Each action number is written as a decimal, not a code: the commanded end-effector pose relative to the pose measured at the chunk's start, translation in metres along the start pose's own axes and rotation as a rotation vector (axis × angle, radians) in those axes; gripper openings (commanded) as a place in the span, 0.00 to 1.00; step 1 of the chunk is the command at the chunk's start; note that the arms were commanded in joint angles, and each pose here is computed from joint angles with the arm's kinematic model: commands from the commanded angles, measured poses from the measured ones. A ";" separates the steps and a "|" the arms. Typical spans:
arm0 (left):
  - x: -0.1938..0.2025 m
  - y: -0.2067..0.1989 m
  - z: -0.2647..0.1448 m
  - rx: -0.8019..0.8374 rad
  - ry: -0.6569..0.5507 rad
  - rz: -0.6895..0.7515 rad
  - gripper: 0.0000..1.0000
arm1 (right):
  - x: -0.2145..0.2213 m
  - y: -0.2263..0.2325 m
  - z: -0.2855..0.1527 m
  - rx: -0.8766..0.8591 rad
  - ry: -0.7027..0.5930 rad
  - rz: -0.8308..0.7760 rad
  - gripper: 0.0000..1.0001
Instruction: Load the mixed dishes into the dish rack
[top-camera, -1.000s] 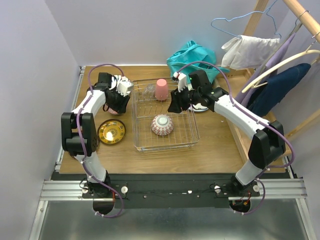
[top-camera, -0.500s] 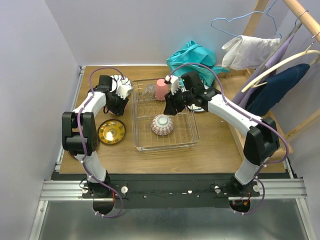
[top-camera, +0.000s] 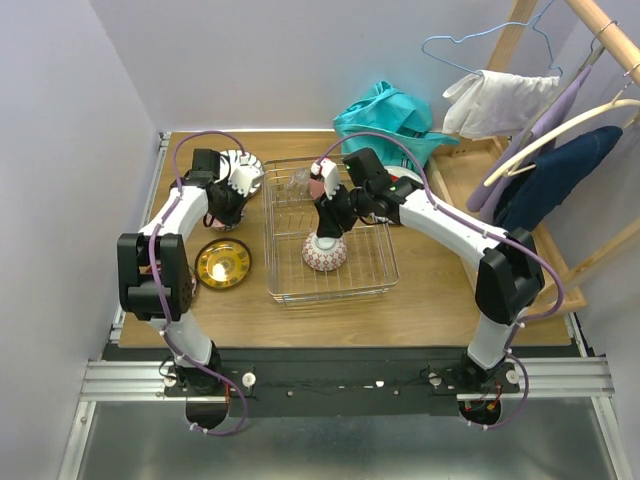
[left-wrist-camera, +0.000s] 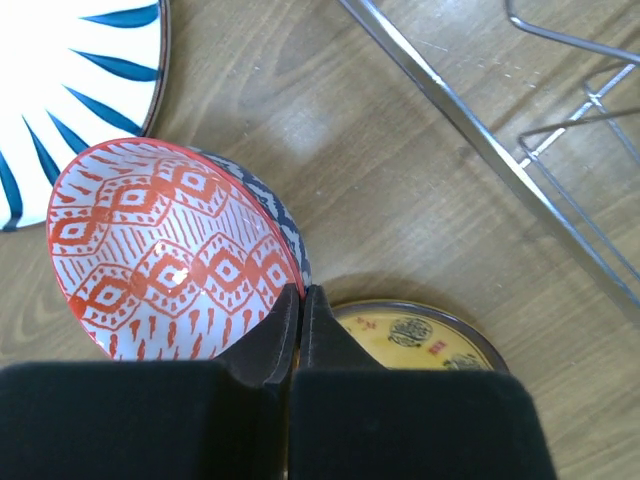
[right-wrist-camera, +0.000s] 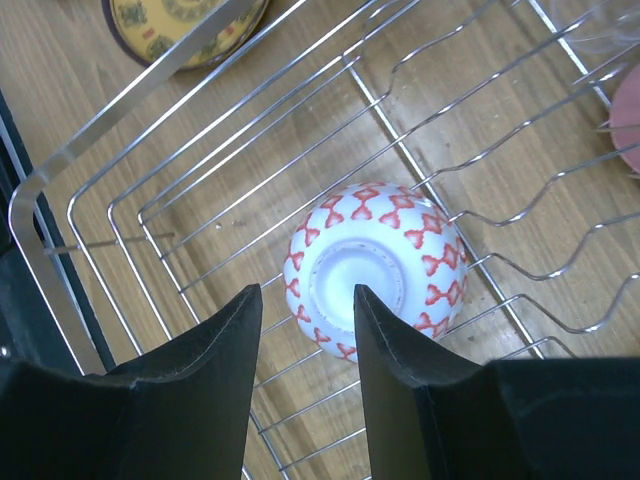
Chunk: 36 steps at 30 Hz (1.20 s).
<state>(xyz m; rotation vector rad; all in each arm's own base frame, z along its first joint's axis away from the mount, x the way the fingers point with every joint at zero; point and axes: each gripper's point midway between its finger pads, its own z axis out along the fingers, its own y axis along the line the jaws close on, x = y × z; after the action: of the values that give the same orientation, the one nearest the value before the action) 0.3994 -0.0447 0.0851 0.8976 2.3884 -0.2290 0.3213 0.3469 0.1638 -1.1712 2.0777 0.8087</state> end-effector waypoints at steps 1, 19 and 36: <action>-0.020 -0.009 -0.026 0.003 -0.073 -0.015 0.00 | 0.011 0.008 0.008 -0.026 0.052 -0.069 0.49; -0.133 -0.041 -0.177 -0.069 -0.595 -0.149 0.00 | 0.031 0.001 0.062 0.037 0.126 -0.042 0.49; -0.164 -0.150 -0.224 0.584 -0.952 -0.396 0.00 | 0.078 -0.048 0.010 0.375 0.242 -0.138 0.47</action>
<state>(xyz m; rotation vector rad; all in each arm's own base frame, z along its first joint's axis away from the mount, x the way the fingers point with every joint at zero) 0.3215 -0.1524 0.3210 0.3293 1.6930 -1.0403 0.3220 0.3258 0.0818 -1.2564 2.2080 0.3913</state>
